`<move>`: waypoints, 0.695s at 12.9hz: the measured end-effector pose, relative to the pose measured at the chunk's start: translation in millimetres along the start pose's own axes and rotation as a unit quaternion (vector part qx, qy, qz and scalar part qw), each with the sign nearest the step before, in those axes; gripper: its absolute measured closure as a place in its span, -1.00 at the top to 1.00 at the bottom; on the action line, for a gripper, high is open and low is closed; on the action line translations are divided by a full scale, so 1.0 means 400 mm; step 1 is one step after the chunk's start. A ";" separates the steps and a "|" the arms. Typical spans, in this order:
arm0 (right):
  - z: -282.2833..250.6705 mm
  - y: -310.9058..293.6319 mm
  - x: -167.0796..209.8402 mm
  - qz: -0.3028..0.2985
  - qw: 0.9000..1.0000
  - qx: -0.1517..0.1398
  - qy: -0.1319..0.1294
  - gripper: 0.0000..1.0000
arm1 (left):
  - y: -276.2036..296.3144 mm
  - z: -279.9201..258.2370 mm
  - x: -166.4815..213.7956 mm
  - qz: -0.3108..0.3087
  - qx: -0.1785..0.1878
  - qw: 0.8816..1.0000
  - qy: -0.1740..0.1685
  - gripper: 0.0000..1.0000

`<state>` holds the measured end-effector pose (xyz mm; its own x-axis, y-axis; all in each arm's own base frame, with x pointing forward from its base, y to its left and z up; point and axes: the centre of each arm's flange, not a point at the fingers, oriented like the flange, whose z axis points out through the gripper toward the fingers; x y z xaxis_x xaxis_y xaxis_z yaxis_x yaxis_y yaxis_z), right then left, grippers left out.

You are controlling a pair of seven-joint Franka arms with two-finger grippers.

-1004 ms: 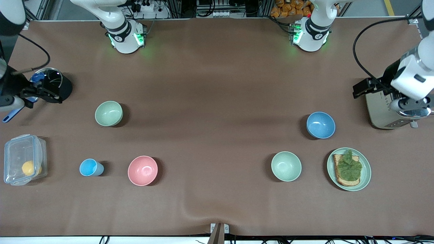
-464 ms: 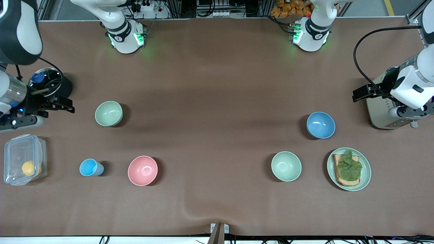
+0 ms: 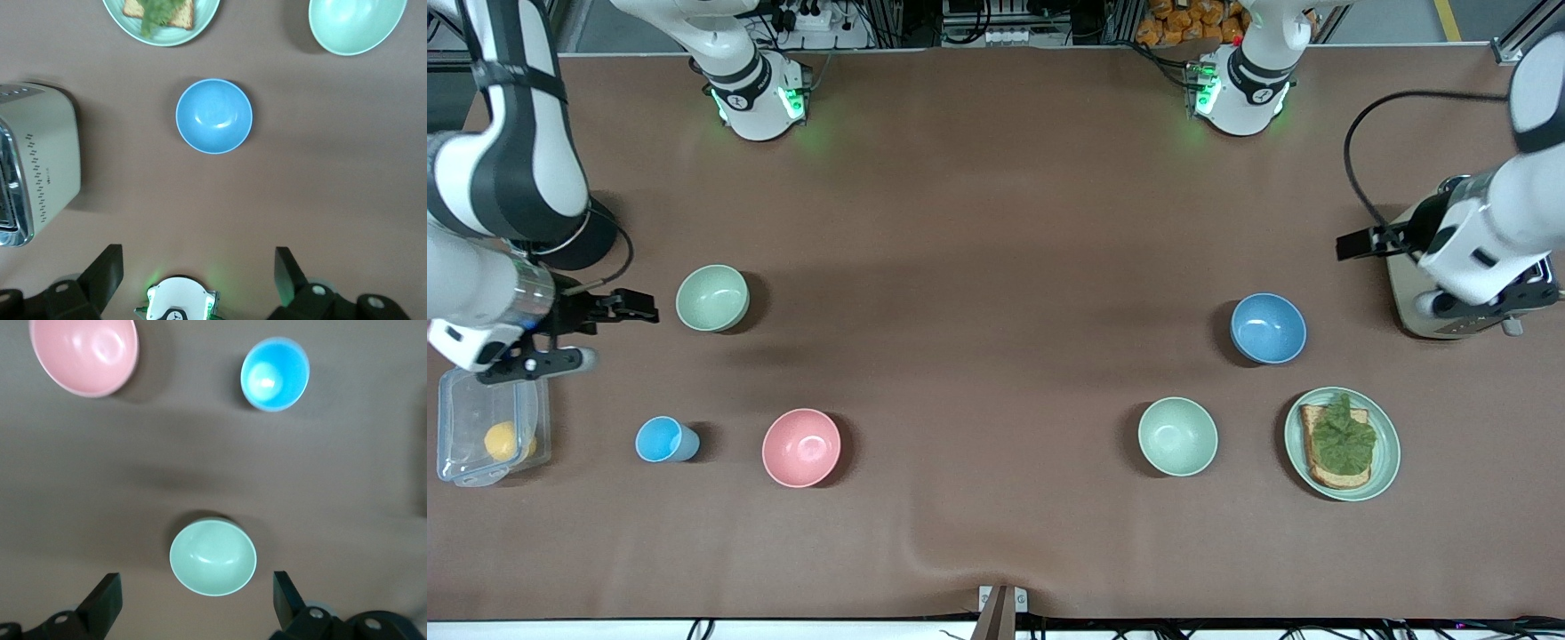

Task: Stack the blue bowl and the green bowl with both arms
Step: 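Move the right gripper to the green bowl while the left gripper reaches the blue bowl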

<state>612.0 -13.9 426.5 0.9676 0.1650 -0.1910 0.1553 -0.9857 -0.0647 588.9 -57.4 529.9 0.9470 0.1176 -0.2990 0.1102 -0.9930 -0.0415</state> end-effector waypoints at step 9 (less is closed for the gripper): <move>0.345 0.074 -0.108 -0.046 0.998 -0.006 0.029 1.00 | -0.094 0.469 0.178 -0.030 -0.004 1.000 0.006 1.00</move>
<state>547.4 -45.5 297.5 0.9587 0.2538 -0.1280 0.2470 -0.9667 -0.0672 595.7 -10.6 331.2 0.9424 0.1770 -0.2840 0.1692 -0.9842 -0.0520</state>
